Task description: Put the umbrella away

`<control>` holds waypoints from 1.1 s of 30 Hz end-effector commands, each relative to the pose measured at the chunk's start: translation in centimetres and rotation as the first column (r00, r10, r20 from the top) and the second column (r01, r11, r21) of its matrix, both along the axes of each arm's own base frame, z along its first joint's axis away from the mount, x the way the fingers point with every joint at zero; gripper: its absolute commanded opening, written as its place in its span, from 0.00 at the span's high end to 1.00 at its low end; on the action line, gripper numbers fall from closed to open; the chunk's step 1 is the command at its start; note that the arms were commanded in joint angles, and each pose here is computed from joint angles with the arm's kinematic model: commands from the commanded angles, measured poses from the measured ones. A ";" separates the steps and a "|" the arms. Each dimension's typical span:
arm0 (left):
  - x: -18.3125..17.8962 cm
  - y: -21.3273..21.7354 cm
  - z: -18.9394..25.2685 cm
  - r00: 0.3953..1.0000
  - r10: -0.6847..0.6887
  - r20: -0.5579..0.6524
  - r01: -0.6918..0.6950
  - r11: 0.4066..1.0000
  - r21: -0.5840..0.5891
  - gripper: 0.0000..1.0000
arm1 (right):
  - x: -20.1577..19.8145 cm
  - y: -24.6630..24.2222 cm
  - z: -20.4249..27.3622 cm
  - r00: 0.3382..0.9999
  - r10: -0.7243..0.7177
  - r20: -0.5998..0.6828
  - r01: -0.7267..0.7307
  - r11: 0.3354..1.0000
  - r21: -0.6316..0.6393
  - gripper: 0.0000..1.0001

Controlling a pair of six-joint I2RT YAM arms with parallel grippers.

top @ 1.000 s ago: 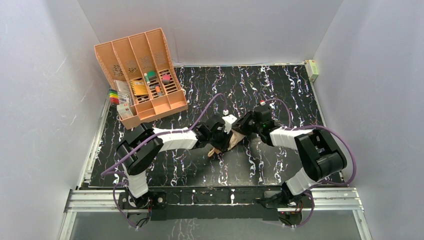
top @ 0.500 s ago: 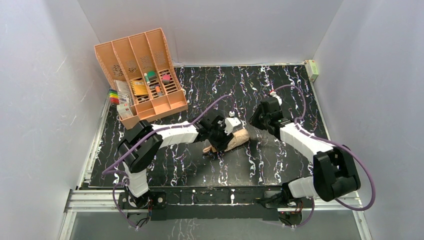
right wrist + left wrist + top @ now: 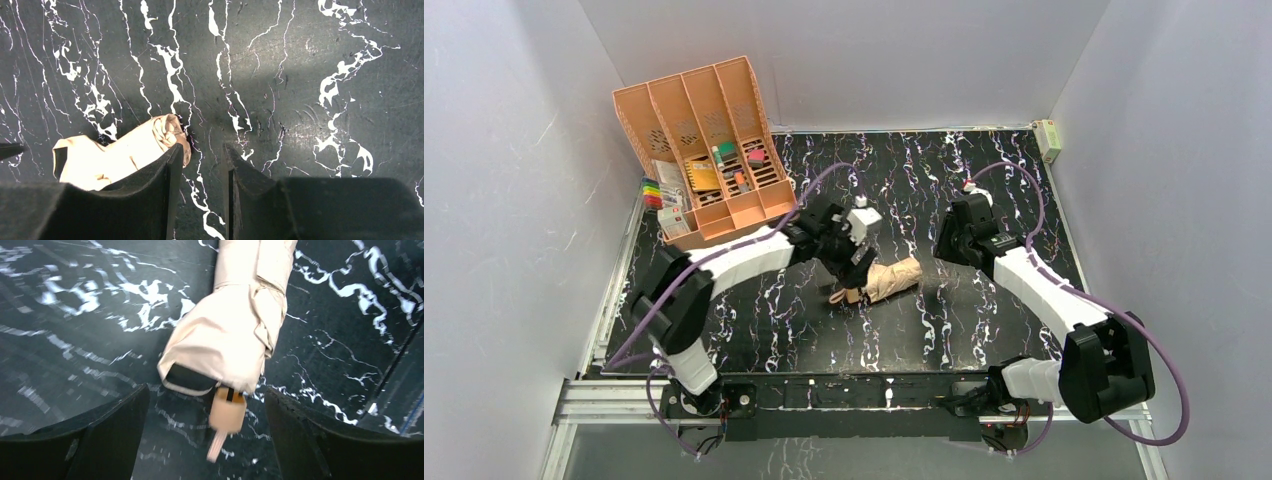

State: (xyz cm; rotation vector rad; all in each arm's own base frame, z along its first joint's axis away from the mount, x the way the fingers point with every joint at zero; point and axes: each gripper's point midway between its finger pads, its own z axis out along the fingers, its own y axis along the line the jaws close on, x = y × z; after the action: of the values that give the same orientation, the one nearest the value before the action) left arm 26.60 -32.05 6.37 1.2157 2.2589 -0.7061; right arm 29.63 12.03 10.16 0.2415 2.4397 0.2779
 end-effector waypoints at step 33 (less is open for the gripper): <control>-4.9 4.1 -4.4 0.885 0.454 -0.103 -0.449 0.891 0.066 0.98 | -1.0 4.6 -6.5 0.865 0.414 -0.283 -0.409 0.909 0.080 1.00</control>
State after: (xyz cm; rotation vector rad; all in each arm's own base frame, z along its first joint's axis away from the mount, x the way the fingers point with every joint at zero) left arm 21.15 -25.98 1.91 0.6384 2.5649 -0.5151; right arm 28.24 15.08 2.18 -0.2085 2.8011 0.3587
